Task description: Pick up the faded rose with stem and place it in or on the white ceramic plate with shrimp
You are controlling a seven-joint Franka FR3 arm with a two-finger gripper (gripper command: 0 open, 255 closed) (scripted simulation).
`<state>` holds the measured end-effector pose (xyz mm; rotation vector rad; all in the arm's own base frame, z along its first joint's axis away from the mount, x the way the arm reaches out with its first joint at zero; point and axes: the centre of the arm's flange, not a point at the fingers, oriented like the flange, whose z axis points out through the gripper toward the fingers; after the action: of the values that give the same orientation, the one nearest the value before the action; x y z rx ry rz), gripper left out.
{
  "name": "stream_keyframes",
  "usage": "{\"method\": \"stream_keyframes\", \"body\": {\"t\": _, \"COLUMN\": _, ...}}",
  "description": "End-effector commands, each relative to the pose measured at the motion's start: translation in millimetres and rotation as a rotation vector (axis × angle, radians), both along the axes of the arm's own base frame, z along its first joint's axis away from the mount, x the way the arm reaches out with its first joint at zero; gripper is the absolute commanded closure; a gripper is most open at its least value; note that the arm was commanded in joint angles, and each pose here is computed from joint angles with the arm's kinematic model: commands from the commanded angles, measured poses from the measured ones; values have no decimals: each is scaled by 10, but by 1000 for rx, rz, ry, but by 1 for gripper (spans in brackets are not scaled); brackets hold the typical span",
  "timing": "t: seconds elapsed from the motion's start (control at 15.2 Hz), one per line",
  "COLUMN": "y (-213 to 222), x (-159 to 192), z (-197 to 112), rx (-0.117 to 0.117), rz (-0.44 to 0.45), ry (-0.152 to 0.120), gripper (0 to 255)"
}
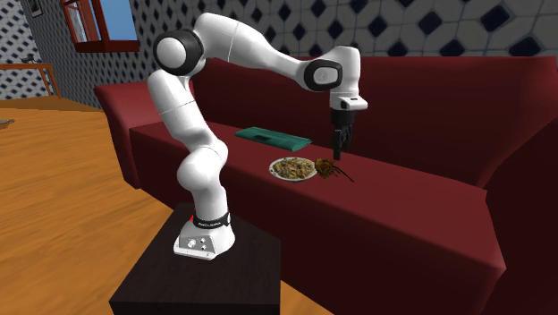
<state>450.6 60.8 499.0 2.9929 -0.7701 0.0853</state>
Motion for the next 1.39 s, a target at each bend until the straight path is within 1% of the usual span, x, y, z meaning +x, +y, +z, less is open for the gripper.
{"method": "stream_keyframes", "body": {"t": 0.0, "y": 40, "x": -3, "z": -117, "rx": -25, "rz": -63, "ry": 3, "gripper": 0}}
{"method": "stream_keyframes", "body": {"t": 0.33, "y": 14, "x": 7, "z": -410, "rx": -25, "rz": -63, "ry": 3, "gripper": 0}}
{"method": "stream_keyframes", "body": {"t": 0.86, "y": 13, "x": 7, "z": -409, "rx": -25, "rz": -63, "ry": 3, "gripper": 0}}
{"method": "stream_keyframes", "body": {"t": 0.92, "y": 13, "x": 7, "z": -409, "rx": -25, "rz": -63, "ry": 3, "gripper": 255}}
{"method": "stream_keyframes", "body": {"t": 1.32, "y": 11, "x": 5, "z": -412, "rx": -25, "rz": -63, "ry": 3, "gripper": 255}}
